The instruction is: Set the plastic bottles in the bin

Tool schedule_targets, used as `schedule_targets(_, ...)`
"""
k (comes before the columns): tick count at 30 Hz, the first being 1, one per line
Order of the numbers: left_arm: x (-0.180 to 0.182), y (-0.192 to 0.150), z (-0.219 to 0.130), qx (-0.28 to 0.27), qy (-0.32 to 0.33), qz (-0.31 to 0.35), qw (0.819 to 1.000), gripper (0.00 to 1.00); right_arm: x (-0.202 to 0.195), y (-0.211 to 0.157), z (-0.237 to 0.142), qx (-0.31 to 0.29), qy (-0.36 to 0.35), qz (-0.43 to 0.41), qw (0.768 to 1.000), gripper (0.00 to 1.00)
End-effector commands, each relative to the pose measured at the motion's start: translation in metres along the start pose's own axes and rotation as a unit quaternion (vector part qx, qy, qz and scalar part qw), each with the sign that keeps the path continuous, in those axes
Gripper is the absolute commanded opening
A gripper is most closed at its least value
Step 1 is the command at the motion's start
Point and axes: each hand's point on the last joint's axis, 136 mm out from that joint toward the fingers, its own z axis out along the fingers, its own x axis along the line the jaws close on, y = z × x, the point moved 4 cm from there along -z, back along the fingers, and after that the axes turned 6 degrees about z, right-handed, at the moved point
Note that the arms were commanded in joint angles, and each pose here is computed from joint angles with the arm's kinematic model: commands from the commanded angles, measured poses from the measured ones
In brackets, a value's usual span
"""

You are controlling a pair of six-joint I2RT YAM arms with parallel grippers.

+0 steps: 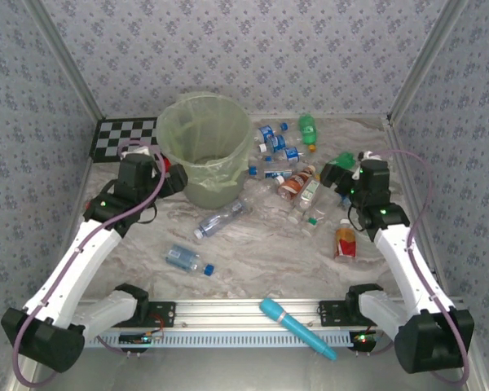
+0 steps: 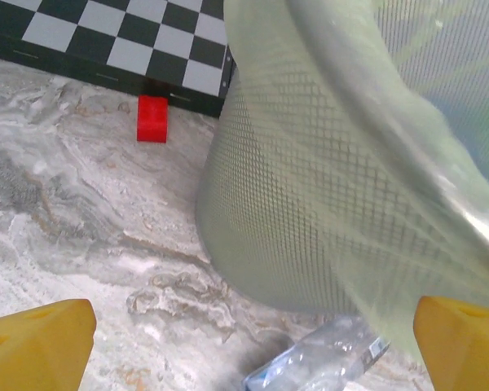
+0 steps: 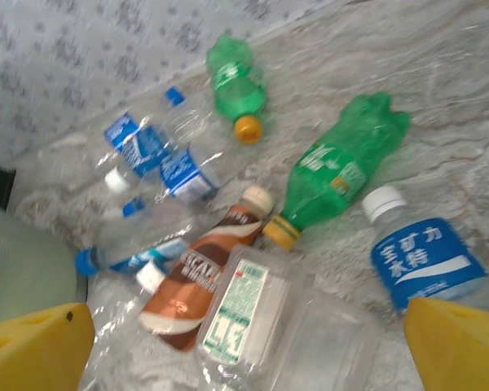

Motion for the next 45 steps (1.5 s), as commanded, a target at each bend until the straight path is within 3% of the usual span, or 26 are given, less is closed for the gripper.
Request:
schedule_targets(1, 0.018, -0.010, -0.014, 0.001, 0.042, -0.006, 0.999, 1.00, 0.012, -0.003, -0.003, 0.007, -0.012, -0.044, 0.999, 0.99)
schedule_targets(8, 0.045, -0.035, -0.033, 0.017, 0.091, -0.056, 0.994, 1.00, 0.036, -0.013, 0.000, 0.019, 0.003, -0.082, 0.996, 0.99)
schedule_targets(15, 0.062, -0.085, -0.049, 0.096, 0.108, -0.173, 0.974, 1.00, 0.051, -0.012, 0.005, 0.019, 0.013, -0.103, 0.994, 0.99)
schedule_targets(22, 0.065, -0.133, -0.043, 0.182, 0.130, -0.290, 0.931, 0.98, 0.063, -0.016, 0.002, 0.016, 0.019, -0.127, 0.992, 0.99)
schedule_targets(27, 0.055, -0.163, -0.025, 0.223, 0.103, -0.380, 0.891, 0.94, 0.060, -0.018, -0.003, 0.008, 0.013, -0.137, 0.990, 0.99)
schedule_targets(35, 0.053, -0.196, -0.007, 0.269, 0.121, -0.409, 0.864, 0.92, 0.056, -0.021, -0.001, 0.007, 0.005, -0.134, 0.991, 0.99)
schedule_targets(45, 0.050, -0.224, 0.022, 0.296, 0.127, -0.418, 0.849, 0.91, 0.053, -0.025, 0.004, 0.014, -0.002, -0.135, 0.991, 0.99)
